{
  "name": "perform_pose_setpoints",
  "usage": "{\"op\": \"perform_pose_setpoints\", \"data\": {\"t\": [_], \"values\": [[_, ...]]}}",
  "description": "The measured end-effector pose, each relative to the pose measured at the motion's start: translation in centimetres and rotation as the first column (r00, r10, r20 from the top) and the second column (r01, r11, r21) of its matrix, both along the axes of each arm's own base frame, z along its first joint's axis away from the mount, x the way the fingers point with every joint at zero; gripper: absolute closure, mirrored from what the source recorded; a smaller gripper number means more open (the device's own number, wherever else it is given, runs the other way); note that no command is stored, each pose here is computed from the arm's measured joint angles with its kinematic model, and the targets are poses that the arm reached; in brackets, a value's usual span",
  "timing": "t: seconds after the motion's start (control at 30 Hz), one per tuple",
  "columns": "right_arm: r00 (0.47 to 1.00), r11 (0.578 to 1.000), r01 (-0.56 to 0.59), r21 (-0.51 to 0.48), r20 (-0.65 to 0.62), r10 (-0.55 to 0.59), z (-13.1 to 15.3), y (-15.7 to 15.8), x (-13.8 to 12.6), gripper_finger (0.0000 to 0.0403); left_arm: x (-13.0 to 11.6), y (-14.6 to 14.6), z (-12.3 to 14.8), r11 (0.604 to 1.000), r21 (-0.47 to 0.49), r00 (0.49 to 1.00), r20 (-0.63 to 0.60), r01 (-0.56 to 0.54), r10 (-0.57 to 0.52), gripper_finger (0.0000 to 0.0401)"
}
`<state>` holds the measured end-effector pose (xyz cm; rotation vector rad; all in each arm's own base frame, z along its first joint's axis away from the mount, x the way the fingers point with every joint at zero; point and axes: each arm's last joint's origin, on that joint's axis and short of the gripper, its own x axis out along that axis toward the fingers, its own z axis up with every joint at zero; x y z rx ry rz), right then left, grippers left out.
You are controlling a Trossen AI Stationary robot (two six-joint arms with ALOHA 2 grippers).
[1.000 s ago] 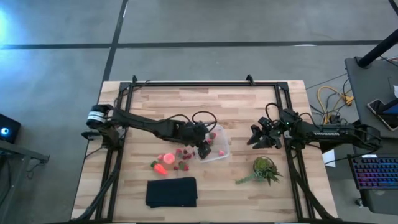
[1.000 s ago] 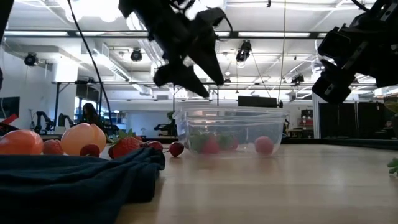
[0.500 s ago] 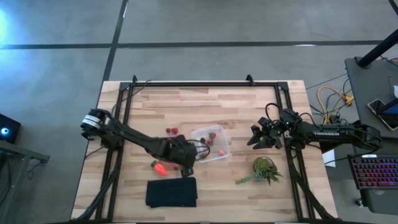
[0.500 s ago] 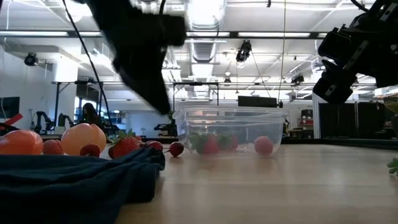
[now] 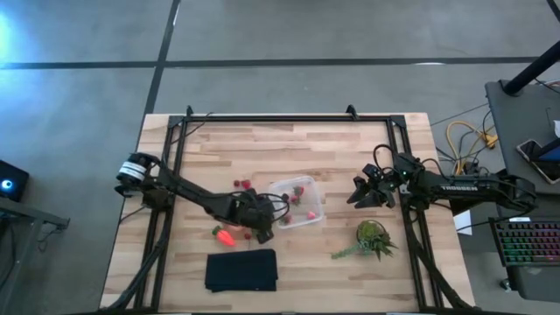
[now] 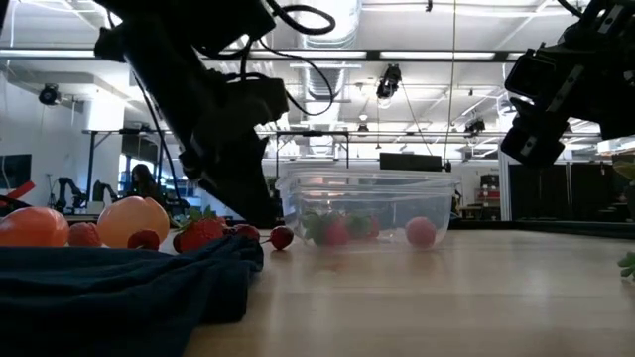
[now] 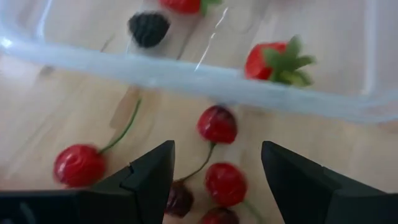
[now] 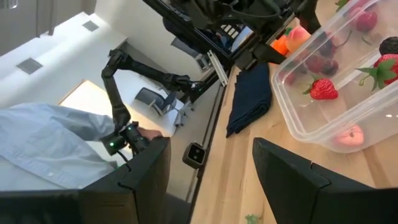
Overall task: Pick and placing Produce into tupperware
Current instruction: Put the red cherry into the container
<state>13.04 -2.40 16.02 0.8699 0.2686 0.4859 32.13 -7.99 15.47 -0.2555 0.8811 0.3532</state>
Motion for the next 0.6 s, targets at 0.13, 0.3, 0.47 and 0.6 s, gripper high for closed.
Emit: {"op": "perform_pose_setpoints", "data": {"t": [0.13,0.3,0.47,0.6], "values": [[1.000,1.000,0.007,0.001,-0.001,-0.007,0.0,0.0,0.0,0.0184,0.1,0.0,-0.2,0.998,0.016,0.997,0.050,0.056,-0.057,0.0175],[1.000,1.000,0.030,0.002,-0.003,-0.030,0.0,-0.1,0.0,0.0184,0.4,0.5,-1.2,0.999,0.020,0.999,0.027,0.045,-0.046,0.0175],[0.999,0.999,0.035,0.010,-0.020,-0.035,-0.1,-0.1,0.0,0.0184,1.0,1.3,-2.1,0.999,-0.007,0.999,0.025,0.035,-0.035,0.0176],[0.999,0.999,0.035,0.013,-0.027,-0.035,-0.2,-0.1,0.0,0.0184,1.5,1.8,-2.4,0.997,-0.057,0.998,0.047,0.044,-0.042,0.0199]]}}
